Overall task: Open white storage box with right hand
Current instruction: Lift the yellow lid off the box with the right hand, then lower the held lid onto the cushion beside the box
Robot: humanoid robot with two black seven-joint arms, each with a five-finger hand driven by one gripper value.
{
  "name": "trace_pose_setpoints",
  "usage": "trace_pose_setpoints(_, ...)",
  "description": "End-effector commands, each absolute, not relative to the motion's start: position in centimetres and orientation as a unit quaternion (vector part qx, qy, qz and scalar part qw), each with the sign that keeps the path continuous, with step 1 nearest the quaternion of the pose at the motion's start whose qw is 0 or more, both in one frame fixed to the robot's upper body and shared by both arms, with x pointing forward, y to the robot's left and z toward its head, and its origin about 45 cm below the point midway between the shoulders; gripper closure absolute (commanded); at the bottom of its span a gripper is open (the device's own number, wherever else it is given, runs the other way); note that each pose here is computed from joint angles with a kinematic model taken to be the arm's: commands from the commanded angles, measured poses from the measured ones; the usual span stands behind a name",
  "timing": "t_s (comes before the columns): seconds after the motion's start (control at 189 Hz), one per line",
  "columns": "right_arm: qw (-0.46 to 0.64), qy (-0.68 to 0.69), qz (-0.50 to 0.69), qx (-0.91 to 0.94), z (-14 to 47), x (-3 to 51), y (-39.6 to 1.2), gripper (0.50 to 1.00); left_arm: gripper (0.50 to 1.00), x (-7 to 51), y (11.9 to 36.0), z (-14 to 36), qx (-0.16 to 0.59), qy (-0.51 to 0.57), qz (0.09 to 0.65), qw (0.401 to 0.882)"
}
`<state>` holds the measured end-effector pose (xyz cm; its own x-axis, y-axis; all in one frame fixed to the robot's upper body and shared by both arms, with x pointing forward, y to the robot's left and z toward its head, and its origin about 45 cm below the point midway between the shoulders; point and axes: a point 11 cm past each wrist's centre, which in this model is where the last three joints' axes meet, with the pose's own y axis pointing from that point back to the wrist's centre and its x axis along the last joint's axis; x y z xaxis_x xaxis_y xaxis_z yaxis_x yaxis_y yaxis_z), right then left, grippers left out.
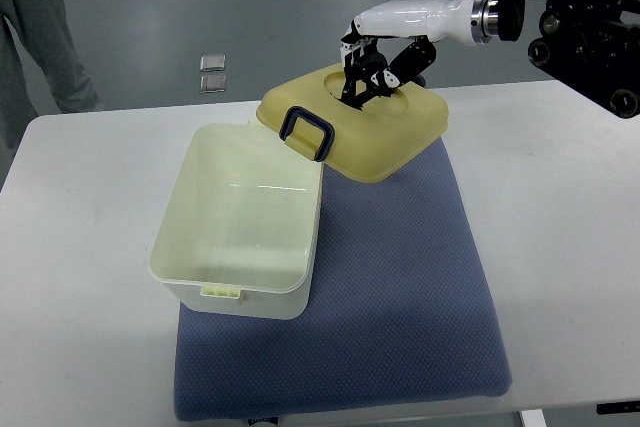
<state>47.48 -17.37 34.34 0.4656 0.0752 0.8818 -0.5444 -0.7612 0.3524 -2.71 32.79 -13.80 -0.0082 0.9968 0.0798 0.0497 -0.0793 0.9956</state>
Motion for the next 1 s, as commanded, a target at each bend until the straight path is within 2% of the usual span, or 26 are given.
trace_pose_setpoints(0.0,0.314,-0.155,0.487,0.800,33.1,47.4,-18.2,1.000,0.500,-2.7,32.8,-13.8,0.529,0.494,0.510,0.465)
trace_pose_setpoints(0.386,0.338,-0.187,0.463,0.798,30.1,47.2,-23.0,1.000,0.500,-2.7,32.8,-13.8,0.529,0.494,0.510,0.465)
trace_pose_setpoints(0.995,0.362,-0.200,0.428,0.804,24.7,45.7,-25.6,1.000,0.500,-2.7,32.8,-13.8,0.529,0.494,0.510,0.465)
